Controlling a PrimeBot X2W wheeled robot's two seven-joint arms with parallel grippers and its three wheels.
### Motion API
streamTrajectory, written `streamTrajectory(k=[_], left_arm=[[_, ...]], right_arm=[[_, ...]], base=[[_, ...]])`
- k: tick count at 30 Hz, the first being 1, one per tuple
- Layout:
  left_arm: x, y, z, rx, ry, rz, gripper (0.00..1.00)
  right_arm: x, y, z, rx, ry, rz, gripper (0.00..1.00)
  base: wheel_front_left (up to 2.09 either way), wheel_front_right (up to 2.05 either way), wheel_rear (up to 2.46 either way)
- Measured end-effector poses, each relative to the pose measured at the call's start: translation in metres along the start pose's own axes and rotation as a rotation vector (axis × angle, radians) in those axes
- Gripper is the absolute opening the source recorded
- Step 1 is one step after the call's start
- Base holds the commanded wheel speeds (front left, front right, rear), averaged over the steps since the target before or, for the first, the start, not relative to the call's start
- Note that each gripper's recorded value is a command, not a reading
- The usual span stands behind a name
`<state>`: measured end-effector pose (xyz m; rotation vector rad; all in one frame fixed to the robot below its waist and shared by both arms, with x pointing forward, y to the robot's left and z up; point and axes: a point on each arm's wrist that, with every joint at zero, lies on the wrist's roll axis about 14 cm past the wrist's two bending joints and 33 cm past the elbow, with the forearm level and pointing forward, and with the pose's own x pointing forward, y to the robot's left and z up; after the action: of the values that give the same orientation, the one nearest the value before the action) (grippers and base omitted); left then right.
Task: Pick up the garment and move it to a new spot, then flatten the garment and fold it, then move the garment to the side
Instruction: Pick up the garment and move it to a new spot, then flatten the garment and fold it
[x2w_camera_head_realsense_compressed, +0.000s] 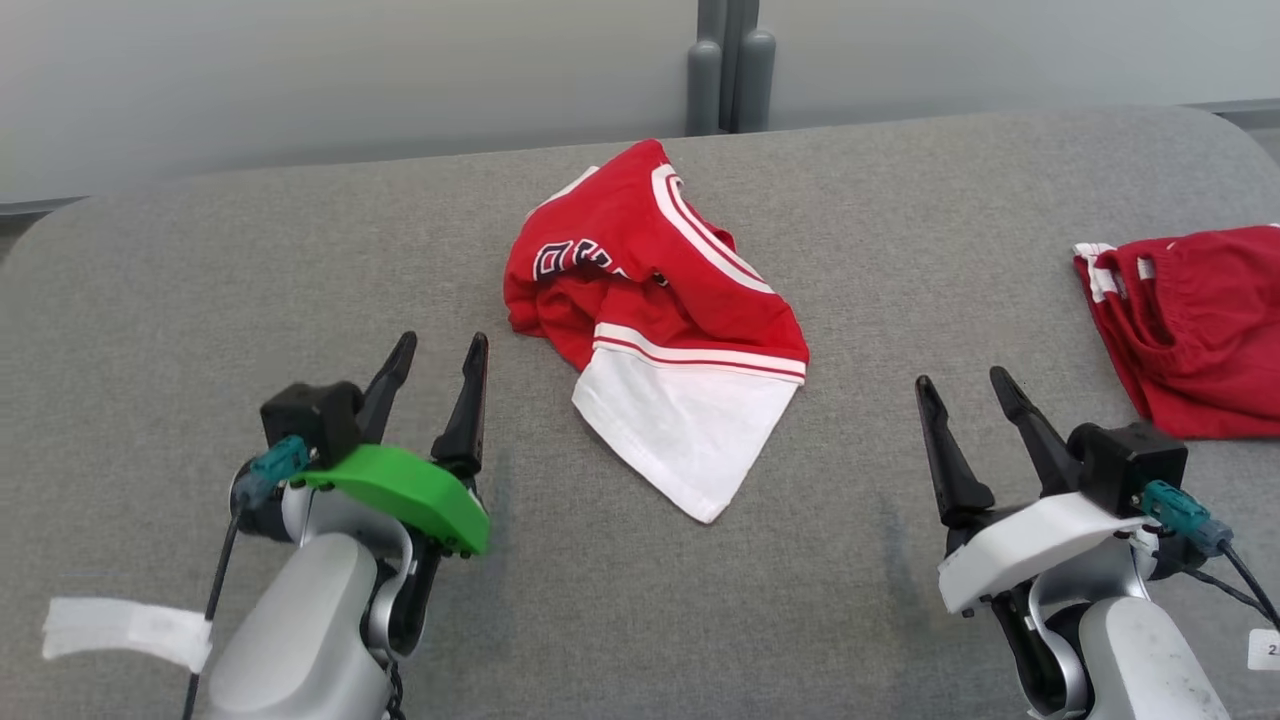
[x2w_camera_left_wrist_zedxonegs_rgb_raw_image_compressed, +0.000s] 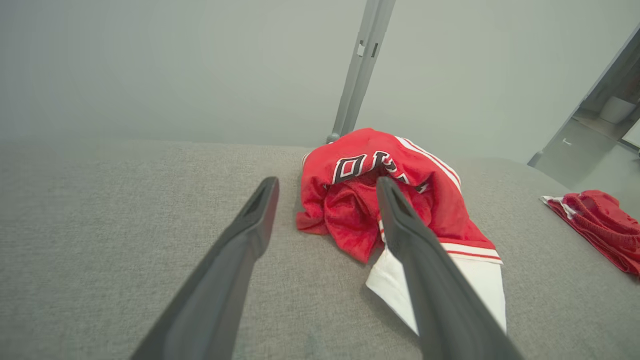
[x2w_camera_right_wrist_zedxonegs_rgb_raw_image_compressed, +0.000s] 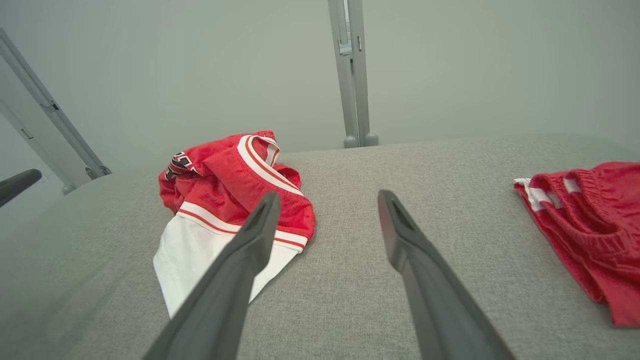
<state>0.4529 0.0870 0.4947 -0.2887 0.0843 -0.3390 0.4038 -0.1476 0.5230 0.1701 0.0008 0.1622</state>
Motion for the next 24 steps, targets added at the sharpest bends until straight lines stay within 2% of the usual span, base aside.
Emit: streamTrajectory(k=[9, 16, 24], left_arm=[[-0.052, 0.015, -0.006, -0.049, -0.047, 0.118, 1.00], [-0.074, 0.018, -0.009, -0.071, -0.063, 0.165, 1.00], [-0.091, 0.029, -0.007, -0.076, -0.081, 0.217, 1.00]], right_arm=[[0.005, 0.025, -0.037, 0.024, 0.133, 0.072, 1.00], [0.013, 0.042, -0.074, 0.061, 0.260, 0.118, 1.00], [0.035, 0.052, -0.108, 0.050, 0.367, 0.141, 1.00]], base=[[0.00, 0.00, 0.00], [0.00, 0.00, 0.00], [0.00, 0.00, 0.00]])
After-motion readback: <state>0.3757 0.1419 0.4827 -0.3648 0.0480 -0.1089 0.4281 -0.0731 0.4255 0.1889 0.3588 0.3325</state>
